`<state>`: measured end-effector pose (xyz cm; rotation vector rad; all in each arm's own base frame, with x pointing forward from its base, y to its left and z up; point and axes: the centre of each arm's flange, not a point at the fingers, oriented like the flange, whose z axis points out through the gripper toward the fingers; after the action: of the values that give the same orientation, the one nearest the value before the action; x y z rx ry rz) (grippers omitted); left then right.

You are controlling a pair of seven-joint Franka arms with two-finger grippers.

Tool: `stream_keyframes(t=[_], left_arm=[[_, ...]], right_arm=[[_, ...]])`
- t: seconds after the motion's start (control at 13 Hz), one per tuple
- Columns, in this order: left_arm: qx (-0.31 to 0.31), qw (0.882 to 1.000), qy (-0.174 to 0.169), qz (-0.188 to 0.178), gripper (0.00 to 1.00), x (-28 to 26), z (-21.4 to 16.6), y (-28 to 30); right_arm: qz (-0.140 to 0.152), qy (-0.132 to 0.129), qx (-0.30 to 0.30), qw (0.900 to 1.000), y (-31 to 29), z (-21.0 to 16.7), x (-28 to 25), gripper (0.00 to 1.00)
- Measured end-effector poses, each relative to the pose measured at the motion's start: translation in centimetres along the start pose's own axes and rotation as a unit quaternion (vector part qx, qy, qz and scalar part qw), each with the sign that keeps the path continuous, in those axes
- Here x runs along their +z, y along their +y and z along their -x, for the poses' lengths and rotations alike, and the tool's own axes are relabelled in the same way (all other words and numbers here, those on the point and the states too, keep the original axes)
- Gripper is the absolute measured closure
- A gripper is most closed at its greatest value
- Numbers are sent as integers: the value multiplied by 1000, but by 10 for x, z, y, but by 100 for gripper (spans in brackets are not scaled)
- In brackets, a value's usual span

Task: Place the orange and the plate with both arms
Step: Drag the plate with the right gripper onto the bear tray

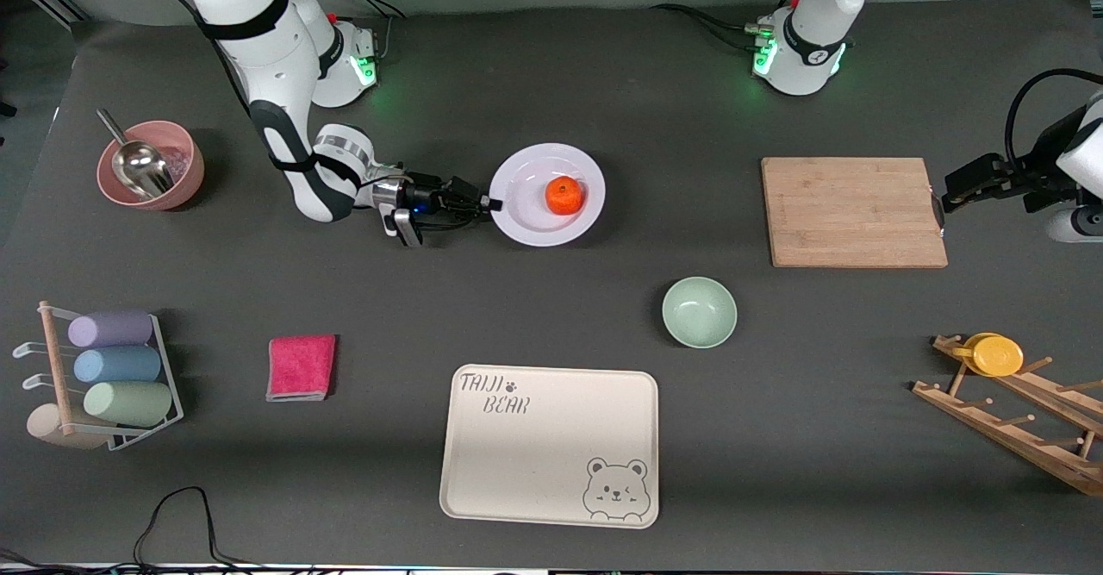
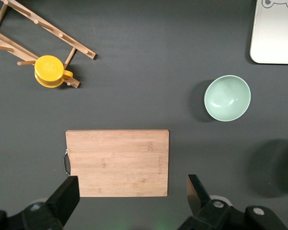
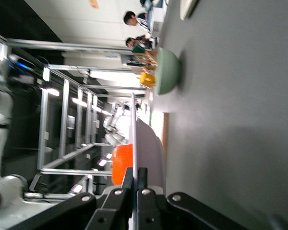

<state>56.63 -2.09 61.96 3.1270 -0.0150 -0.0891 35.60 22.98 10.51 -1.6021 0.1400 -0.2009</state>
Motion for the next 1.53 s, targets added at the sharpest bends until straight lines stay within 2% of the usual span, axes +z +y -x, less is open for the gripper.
stream_keyframes(t=[0.31, 0.69, 1.0, 1.15, 1.53], left_arm=[[1, 1000, 0, 0, 0, 0, 0, 1], [1, 1000, 0, 0, 0, 0, 0, 1], [1, 1000, 0, 0, 0, 0, 0, 1], [1, 1000, 0, 0, 0, 0, 0, 1], [1, 1000, -1, 0, 0, 0, 0, 1]], right_arm=[[-26, 14, 48, 998, -29, -48, 15, 96], [23, 26, 74, 997, -71, -137, 36, 96], [43, 42, 59, 996, -103, -200, 43, 96], [50, 53, 47, 996, -99, -227, 47, 96], [71, 62, 28, 995, -72, -298, 63, 96]])
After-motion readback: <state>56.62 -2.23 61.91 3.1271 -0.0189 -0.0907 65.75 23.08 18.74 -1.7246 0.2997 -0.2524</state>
